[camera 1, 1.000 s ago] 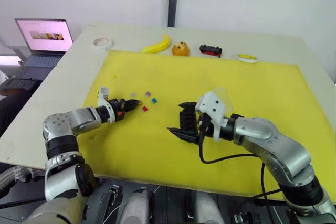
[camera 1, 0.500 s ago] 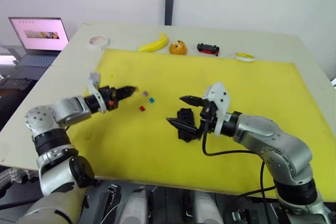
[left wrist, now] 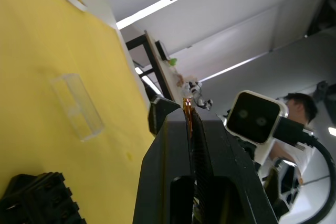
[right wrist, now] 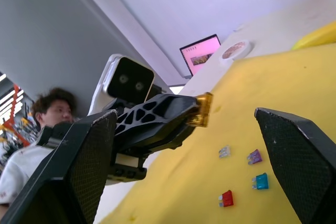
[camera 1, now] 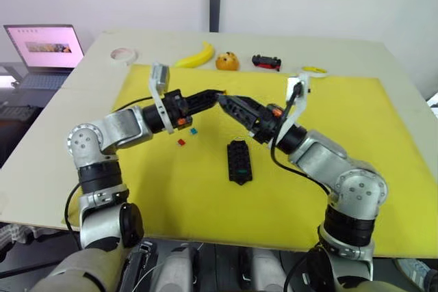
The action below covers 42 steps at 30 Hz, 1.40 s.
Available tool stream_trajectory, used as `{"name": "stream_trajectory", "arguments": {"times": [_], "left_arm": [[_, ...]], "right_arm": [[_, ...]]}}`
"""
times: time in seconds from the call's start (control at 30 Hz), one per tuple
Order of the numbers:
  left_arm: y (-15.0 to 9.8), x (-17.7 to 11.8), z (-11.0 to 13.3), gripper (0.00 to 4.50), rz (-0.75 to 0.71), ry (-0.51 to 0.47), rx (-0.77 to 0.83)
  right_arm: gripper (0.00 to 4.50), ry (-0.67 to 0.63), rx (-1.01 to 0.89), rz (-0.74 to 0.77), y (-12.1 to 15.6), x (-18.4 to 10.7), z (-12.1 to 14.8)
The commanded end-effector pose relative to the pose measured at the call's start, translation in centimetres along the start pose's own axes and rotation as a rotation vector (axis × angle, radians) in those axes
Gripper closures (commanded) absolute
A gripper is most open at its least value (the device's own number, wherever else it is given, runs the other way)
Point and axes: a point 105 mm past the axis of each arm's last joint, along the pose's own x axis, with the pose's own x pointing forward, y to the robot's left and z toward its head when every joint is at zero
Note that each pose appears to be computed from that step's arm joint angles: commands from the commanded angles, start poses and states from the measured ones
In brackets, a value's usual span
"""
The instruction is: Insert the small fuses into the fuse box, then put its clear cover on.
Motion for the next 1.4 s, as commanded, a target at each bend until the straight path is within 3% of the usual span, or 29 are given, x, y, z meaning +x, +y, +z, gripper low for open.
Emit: {"name": "stream_trajectory", "arguments": {"times": [0.03,0.1,0.23,1.0,1.1,1.13,1.4], "left_arm": [[-1.7,0.2,0.2,4.48,-0.058,-0.007,0.029],[-1.8,0.3,0.3,4.48,-0.064,-0.008,0.021],[-2.2,0.5,0.2,4.50,-0.087,-0.004,0.004],[-3.2,1.0,0.2,4.50,-0.175,-0.084,-0.057],[-3.1,1.0,0.4,4.50,-0.174,-0.101,-0.067],[-3.1,1.0,0.5,4.50,-0.173,-0.104,-0.070],[-3.0,1.3,0.4,4.50,-0.177,-0.111,-0.081]], "right_arm": [[0.00,-0.046,0.024,0.044,1.3,-0.1,1.2],[0.00,-0.051,0.036,0.044,1.4,-0.2,1.3],[1.76,-0.048,0.054,0.041,1.5,-0.3,1.2],[1.76,-0.167,0.265,0.048,2.0,-0.5,2.4],[2.60,-0.166,0.266,0.044,2.0,-0.4,2.3],[3.08,-0.166,0.265,0.044,2.1,-0.4,2.3],[3.08,-0.179,0.269,0.052,2.3,-0.4,2.6]]}}
